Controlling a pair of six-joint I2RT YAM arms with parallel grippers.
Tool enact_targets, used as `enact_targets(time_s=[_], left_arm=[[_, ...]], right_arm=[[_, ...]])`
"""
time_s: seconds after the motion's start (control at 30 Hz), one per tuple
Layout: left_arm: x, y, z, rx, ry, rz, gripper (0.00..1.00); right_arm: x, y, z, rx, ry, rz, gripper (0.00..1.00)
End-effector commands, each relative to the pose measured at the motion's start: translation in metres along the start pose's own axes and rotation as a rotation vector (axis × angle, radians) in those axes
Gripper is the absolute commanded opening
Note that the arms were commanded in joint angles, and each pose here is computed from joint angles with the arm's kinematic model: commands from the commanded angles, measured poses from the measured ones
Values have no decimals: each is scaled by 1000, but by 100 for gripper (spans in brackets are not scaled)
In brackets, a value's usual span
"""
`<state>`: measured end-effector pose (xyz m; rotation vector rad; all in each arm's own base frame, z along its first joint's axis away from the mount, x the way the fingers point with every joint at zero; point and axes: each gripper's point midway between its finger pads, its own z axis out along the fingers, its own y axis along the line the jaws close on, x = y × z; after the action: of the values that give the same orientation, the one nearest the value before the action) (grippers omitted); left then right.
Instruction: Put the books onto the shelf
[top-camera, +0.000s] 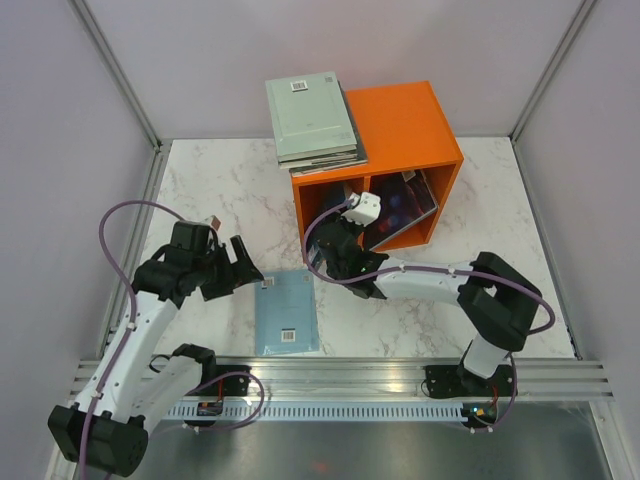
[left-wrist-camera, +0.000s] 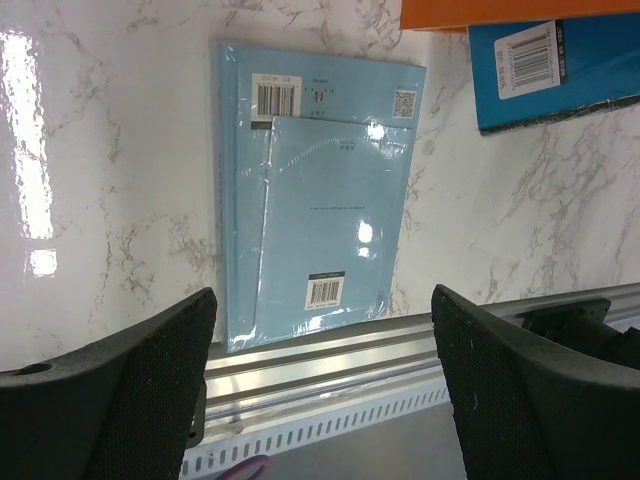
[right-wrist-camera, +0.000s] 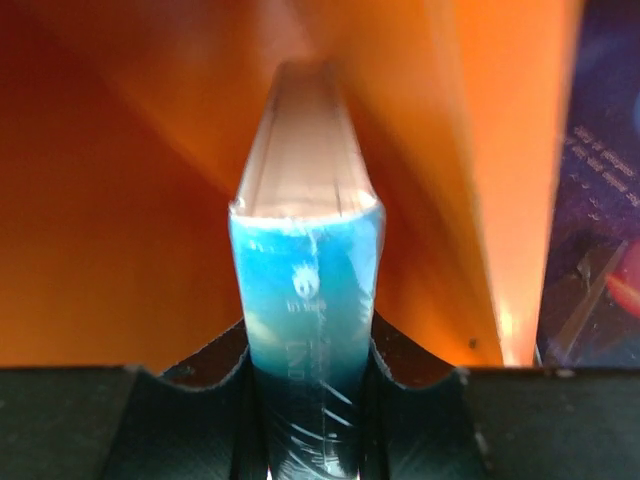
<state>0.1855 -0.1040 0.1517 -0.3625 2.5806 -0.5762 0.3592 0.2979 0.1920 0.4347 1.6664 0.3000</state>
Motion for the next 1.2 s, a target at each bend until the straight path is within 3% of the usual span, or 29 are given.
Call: enact_targets(time_s=[0.0, 0.3, 0.53, 0.57, 0.7, 0.87, 1.07, 1.17], left_arm=[[-6, -3, -6, 18, -44, 50, 90], [-7, -3, -10, 21, -69, 49, 91], [-9, -2, -11, 18, -83, 44, 91], [-9, -2, -11, 16, -85, 42, 91], [-11, -1, -13, 12, -98, 38, 91], [-12, -1, -15, 12, -117, 33, 91], [-14, -1, -19, 14, -137, 30, 91], [-14, -1, -20, 15, -146, 28, 91]], right_arm=[[-35, -8, 17, 115, -205, 243, 0], [21, -28, 33, 187, -194, 228, 0], [73, -27, 32, 136, 2, 167, 1], [80, -25, 29, 120, 44, 174, 3], [93, -24, 16, 79, 166, 135, 31], [107, -30, -4, 59, 252, 110, 38], [126, -33, -33, 31, 340, 76, 58], [139, -34, -44, 26, 371, 76, 58]])
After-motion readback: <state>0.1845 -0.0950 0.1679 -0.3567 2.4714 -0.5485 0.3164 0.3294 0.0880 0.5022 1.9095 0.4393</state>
